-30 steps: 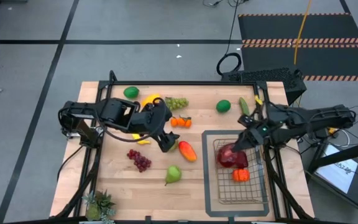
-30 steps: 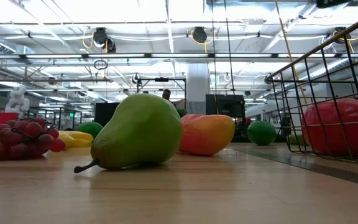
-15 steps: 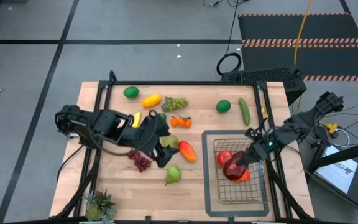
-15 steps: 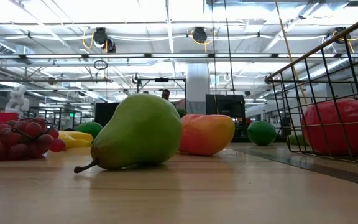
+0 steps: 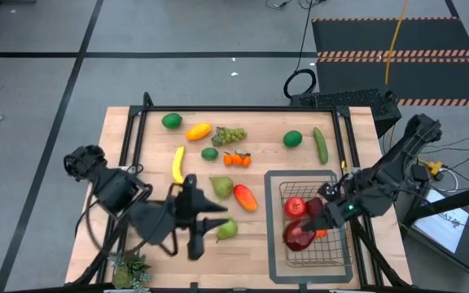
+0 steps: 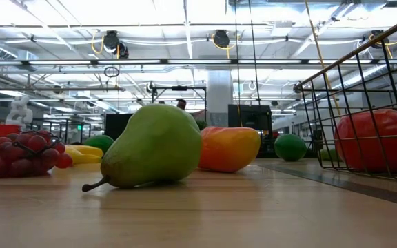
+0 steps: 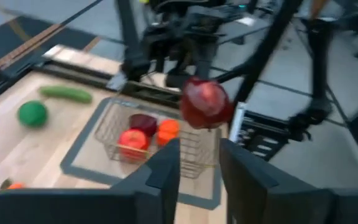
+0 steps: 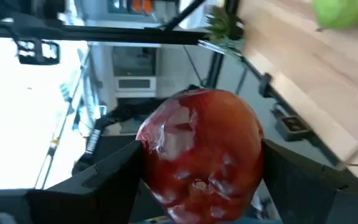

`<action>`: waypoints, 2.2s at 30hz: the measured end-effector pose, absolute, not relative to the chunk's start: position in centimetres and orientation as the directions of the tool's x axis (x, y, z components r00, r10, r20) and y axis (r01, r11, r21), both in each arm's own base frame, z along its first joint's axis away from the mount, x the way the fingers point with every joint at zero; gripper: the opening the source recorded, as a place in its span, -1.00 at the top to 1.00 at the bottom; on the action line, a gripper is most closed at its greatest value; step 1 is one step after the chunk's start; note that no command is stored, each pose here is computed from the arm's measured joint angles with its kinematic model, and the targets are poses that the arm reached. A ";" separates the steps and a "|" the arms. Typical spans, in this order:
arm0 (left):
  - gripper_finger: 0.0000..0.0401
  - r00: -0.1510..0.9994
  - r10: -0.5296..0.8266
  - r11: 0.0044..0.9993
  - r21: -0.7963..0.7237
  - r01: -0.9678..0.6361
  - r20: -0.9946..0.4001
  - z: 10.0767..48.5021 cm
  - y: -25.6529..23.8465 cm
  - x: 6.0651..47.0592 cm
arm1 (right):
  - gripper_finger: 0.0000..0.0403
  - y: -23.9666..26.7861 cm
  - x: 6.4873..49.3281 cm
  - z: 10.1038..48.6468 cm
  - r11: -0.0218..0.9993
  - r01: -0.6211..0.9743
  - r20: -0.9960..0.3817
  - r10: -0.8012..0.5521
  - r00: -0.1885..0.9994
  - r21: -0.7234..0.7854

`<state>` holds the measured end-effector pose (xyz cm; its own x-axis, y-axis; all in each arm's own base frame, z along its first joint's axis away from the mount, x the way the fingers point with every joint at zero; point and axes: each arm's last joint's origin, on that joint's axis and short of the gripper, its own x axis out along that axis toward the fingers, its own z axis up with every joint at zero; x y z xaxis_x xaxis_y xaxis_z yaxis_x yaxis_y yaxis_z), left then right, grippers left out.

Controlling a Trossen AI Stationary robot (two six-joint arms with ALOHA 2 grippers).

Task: Build produce basket
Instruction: Put the dark red apple into the wire basket, then put the top green pear into the wire basket

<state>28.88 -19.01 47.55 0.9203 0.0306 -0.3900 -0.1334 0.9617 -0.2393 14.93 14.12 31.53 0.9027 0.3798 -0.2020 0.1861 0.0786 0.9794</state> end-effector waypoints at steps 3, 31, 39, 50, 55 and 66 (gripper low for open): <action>0.56 0.920 0.009 0.968 -0.229 -0.107 -0.393 47.5 -19.7 28.4 | -0.46 15.1 15.4 32.0 0.104 0.169 -0.195 0.355 0.914 0.980; 0.64 0.897 0.099 0.959 -0.201 -0.202 -0.430 47.1 -16.8 30.0 | -0.46 14.9 13.9 26.2 0.343 0.678 -0.759 0.309 0.573 0.650; 0.64 0.882 0.141 0.951 -0.185 -0.246 -0.450 47.1 -13.0 31.9 | -0.67 14.8 13.7 26.2 0.402 0.655 -0.769 0.330 0.548 0.640; 0.64 0.866 0.121 0.945 -0.211 -0.250 -0.486 47.0 -8.2 33.6 | -0.78 12.9 11.7 28.9 0.389 0.556 -0.676 0.492 0.549 0.735; 0.64 0.862 0.138 0.937 -0.219 -0.273 -0.488 46.9 -7.1 33.9 | -0.74 10.9 10.0 30.7 0.335 0.467 -0.572 0.544 0.614 0.819; 0.64 0.853 0.182 0.952 -0.129 -0.277 -0.489 46.9 -5.3 34.2 | -0.69 7.9 8.8 32.5 0.464 0.245 -0.402 0.274 0.874 0.851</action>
<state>34.21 -5.35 46.94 0.8531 0.1817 -0.4891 -0.2765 0.9524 -0.1286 8.75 7.87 32.47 0.8738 0.2743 -0.4016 0.2452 0.4645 0.8509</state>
